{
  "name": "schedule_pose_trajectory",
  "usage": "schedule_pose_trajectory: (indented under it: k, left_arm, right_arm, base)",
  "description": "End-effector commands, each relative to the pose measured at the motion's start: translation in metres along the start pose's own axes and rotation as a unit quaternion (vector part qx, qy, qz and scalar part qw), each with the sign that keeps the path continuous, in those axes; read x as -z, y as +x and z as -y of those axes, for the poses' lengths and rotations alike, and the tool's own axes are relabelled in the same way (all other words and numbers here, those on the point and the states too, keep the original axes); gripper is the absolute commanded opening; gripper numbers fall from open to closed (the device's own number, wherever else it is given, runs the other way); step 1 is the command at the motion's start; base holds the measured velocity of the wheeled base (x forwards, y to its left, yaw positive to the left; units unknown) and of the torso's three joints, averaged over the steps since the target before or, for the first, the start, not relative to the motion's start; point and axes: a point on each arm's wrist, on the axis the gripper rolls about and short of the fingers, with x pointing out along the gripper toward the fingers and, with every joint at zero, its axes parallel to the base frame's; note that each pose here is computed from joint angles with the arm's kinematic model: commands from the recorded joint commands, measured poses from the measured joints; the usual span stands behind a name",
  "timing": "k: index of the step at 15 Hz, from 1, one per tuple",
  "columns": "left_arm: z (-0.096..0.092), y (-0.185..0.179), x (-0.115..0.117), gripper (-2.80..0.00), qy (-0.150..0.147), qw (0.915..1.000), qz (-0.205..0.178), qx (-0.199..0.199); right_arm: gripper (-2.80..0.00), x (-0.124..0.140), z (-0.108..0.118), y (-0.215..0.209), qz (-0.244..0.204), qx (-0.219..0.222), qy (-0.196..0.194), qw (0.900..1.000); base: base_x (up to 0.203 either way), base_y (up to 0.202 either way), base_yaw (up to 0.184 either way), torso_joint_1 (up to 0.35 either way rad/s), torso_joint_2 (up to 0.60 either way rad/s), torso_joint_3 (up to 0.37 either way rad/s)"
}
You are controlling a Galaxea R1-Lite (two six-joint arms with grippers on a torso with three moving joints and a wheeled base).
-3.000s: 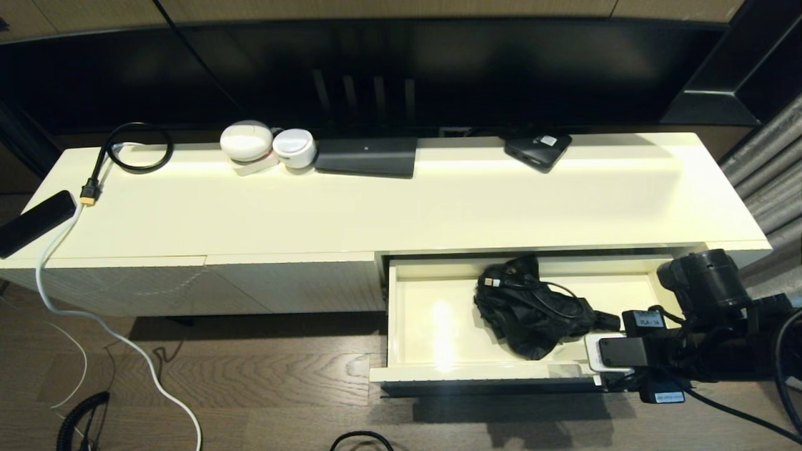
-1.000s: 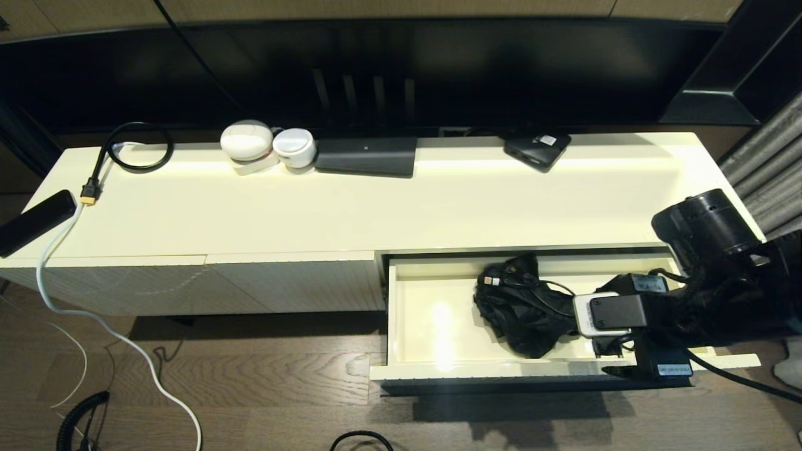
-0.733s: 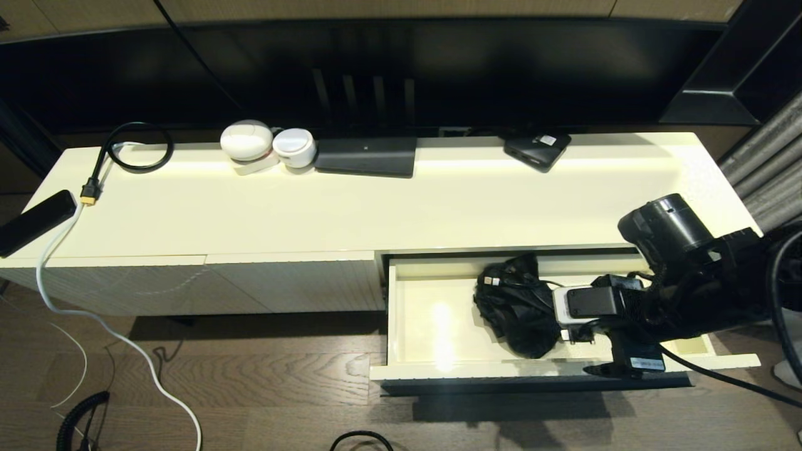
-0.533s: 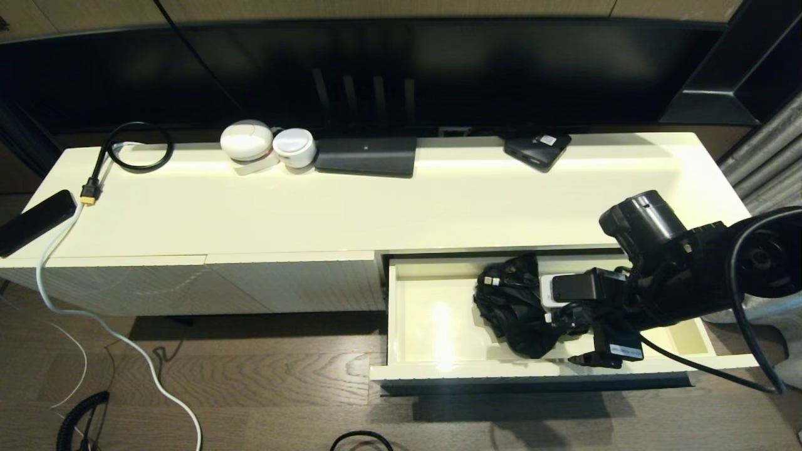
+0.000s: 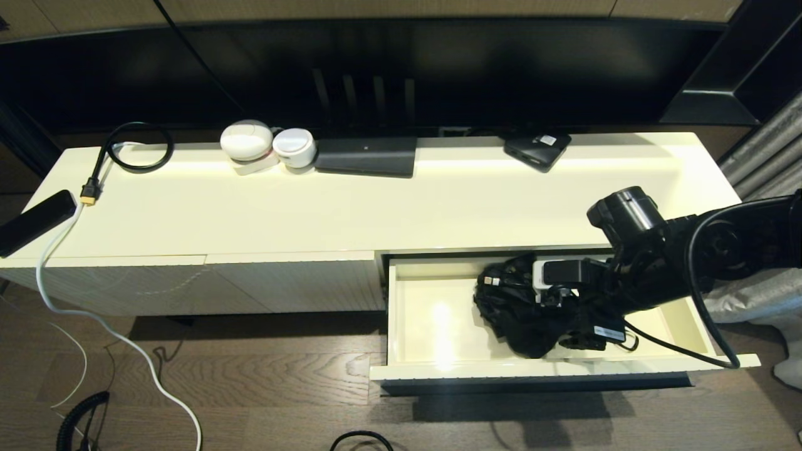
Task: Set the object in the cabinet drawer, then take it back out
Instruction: Take the data cable out of the drawer and put it on the table
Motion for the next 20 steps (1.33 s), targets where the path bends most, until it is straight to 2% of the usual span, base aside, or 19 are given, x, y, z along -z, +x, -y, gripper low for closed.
schedule_pose_trajectory:
  k: [1, 5, 10, 20]
  left_arm:
    - [0.000, 0.000, 0.000, -2.80, 0.000, 1.0000, 0.000, -0.001]
    - [0.000, 0.000, 0.000, -2.80, 0.000, 1.0000, 0.000, -0.001]
    - [0.000, 0.000, 0.000, -2.80, 0.000, 1.0000, 0.000, -0.001]
    - [0.000, 0.000, 0.000, -2.80, 0.000, 1.0000, 0.000, -0.001]
  right_arm:
    - [0.00, 0.000, 0.002, 0.007, -0.004, -0.005, 0.009, 1.000]
    - [0.00, -0.003, 0.005, 0.008, -0.003, -0.002, 0.012, 1.000]
    - [0.00, -0.001, 0.002, 0.018, -0.010, -0.014, 0.046, 0.999]
    - [0.00, -0.003, 0.004, 0.024, -0.023, -0.032, 0.057, 0.998]
  base:
    - [0.000, 0.000, 0.000, 0.000, 0.00, 0.000]
    - [0.000, 0.000, 0.000, 0.000, 0.00, 0.000]
    - [0.000, 0.000, 0.000, 0.000, 0.00, 0.000]
    - [0.000, 0.000, 0.000, 0.000, 0.00, 0.000]
